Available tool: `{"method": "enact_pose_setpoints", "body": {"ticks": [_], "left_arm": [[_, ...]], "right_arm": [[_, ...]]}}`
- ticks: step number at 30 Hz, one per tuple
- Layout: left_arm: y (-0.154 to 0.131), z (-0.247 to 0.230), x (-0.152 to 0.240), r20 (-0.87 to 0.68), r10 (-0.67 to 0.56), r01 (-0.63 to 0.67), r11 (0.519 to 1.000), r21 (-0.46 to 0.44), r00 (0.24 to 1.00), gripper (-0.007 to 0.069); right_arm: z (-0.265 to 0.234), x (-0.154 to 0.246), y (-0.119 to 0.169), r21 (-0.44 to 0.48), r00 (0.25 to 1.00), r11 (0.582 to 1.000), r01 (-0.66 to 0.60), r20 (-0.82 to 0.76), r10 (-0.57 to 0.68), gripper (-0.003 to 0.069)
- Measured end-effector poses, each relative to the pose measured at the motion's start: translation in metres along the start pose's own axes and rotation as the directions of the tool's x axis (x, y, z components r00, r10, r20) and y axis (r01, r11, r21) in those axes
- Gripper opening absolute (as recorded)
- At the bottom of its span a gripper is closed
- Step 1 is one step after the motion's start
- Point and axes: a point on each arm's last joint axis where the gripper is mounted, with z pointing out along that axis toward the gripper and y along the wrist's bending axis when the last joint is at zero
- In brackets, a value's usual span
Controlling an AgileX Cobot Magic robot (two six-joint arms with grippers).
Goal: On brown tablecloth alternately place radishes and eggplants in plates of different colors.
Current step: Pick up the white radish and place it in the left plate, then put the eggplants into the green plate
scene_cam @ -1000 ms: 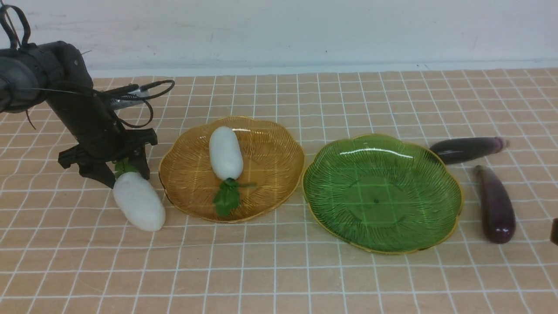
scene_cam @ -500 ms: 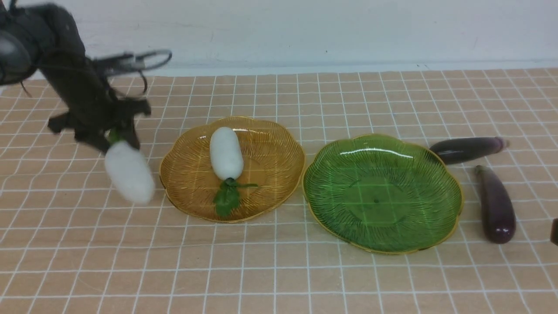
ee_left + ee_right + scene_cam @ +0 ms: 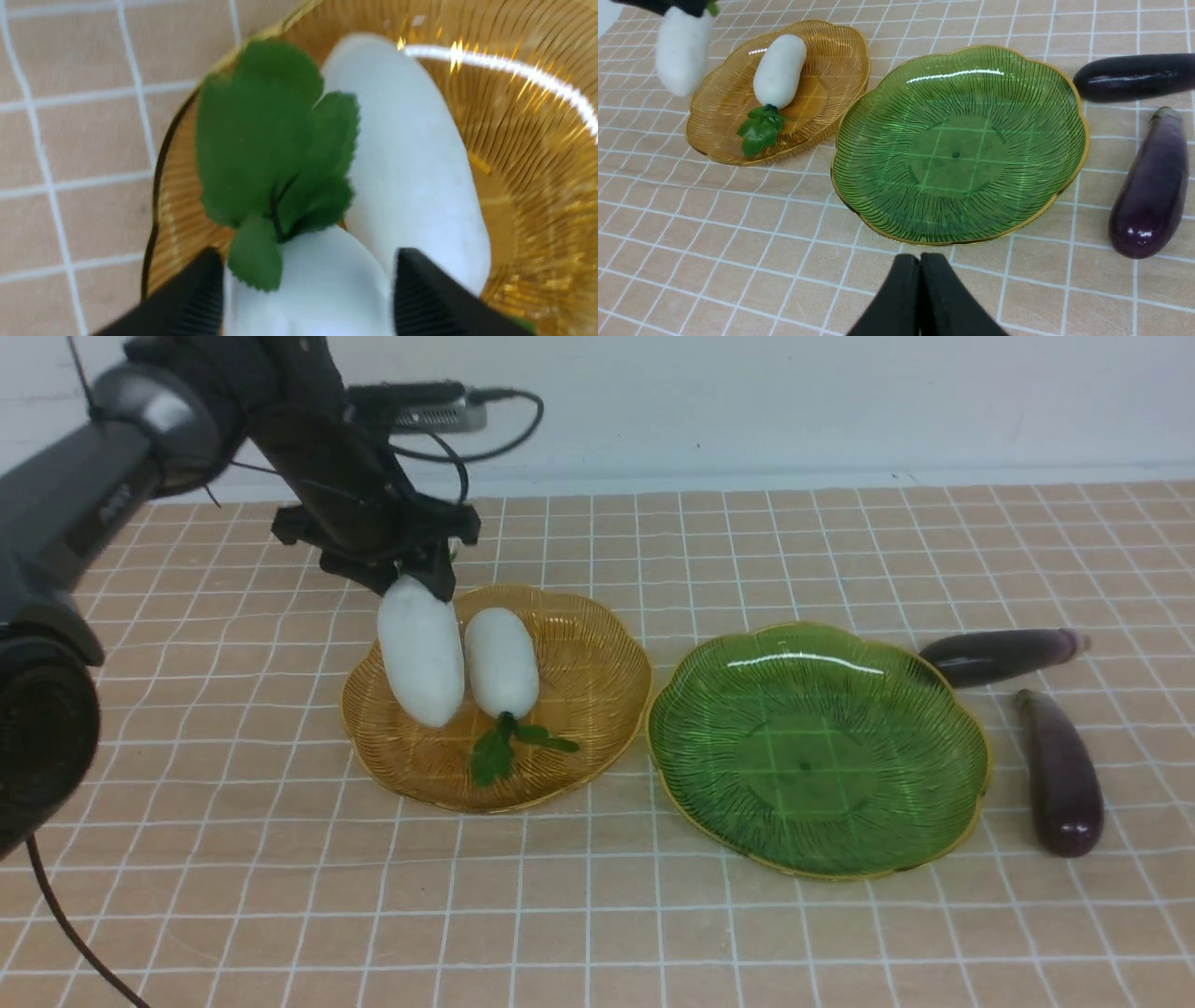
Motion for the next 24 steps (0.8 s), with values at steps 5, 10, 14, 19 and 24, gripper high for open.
{"method": "enact_pose_setpoints", "body": {"ticks": [5, 10, 14, 19, 24], "left_arm": [[-0.001, -0.011, -0.001, -0.008, 0.02, -0.02, 1.0, -0.009, 1.0, 0.0554], [-0.008, -0.062, -0.001, 0.093, 0.074, -0.074, 0.997, -0.007, 0.993, 0.0265], [-0.017, -0.118, 0.005, 0.196, 0.099, -0.101, 0.995, 0.0, 0.975, 0.0047], [-0.032, -0.196, 0.025, 0.345, 0.111, -0.138, 0.989, 0.055, 0.932, -0.0001], [-0.04, -0.242, 0.055, 0.415, 0.142, -0.189, 0.979, 0.076, 0.899, -0.0003]], "right_arm": [[0.039, -0.038, -0.007, 0.129, 0.987, 0.991, 0.021, -0.158, 0.0, -0.0015], [0.092, -0.064, -0.014, 0.158, 0.962, 0.987, -0.008, -0.268, 0.051, 0.0001], [0.127, -0.074, -0.026, 0.157, 0.941, 0.986, -0.051, -0.323, 0.1, 0.0045], [0.171, -0.08, -0.038, 0.148, 0.912, 0.988, -0.045, -0.399, 0.102, 0.0143], [0.207, -0.085, -0.043, 0.144, 0.915, 0.989, -0.04, -0.393, 0.094, 0.0325]]}}
